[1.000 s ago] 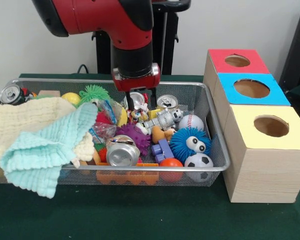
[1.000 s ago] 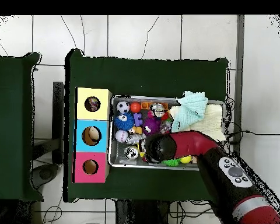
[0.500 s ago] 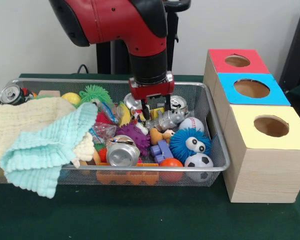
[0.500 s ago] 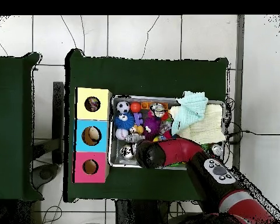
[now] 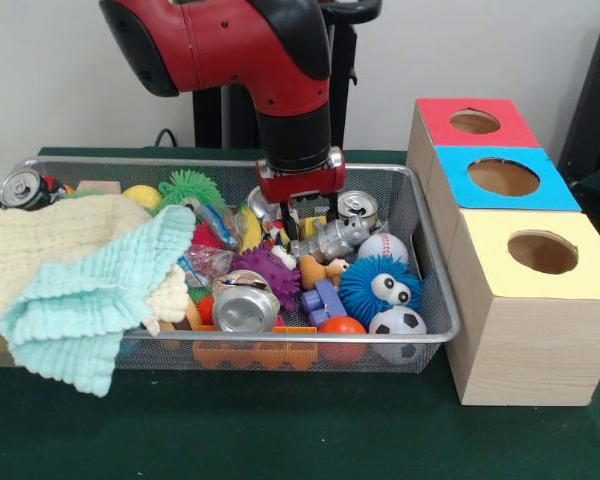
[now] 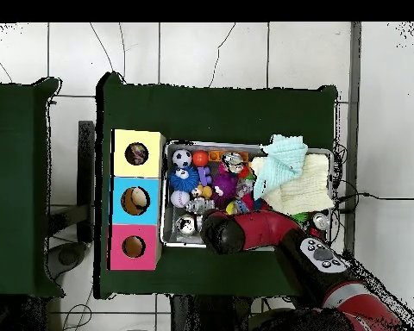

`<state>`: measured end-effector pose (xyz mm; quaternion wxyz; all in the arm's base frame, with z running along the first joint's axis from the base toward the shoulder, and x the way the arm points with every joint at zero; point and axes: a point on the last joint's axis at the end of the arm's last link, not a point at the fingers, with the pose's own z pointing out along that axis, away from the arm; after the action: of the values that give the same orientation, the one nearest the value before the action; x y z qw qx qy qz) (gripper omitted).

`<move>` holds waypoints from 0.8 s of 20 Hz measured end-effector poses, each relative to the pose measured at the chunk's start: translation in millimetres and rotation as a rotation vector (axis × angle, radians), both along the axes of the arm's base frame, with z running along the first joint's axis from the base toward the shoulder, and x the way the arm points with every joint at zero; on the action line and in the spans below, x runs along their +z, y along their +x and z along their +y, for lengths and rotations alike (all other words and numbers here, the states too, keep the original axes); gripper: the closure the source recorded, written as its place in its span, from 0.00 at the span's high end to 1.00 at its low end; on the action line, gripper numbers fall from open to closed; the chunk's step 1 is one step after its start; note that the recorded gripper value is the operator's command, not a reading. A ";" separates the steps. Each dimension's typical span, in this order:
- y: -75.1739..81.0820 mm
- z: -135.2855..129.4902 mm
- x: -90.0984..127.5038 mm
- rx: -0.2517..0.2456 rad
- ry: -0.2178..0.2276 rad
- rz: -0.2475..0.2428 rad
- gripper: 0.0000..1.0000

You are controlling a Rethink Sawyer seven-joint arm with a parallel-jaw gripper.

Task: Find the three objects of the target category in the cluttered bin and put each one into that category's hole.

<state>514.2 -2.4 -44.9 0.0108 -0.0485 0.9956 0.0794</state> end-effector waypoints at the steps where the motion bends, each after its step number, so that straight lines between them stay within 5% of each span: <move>1: 0.0 0.0 -0.1 0.000 0.000 0.000 1.00; 11: -0.8 -2.8 0.5 -0.024 0.009 0.008 1.00; 16: -4.8 -21.6 12.3 -0.080 0.018 0.022 1.00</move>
<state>509.4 -23.9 -32.5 0.0033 -0.0075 0.9960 0.0885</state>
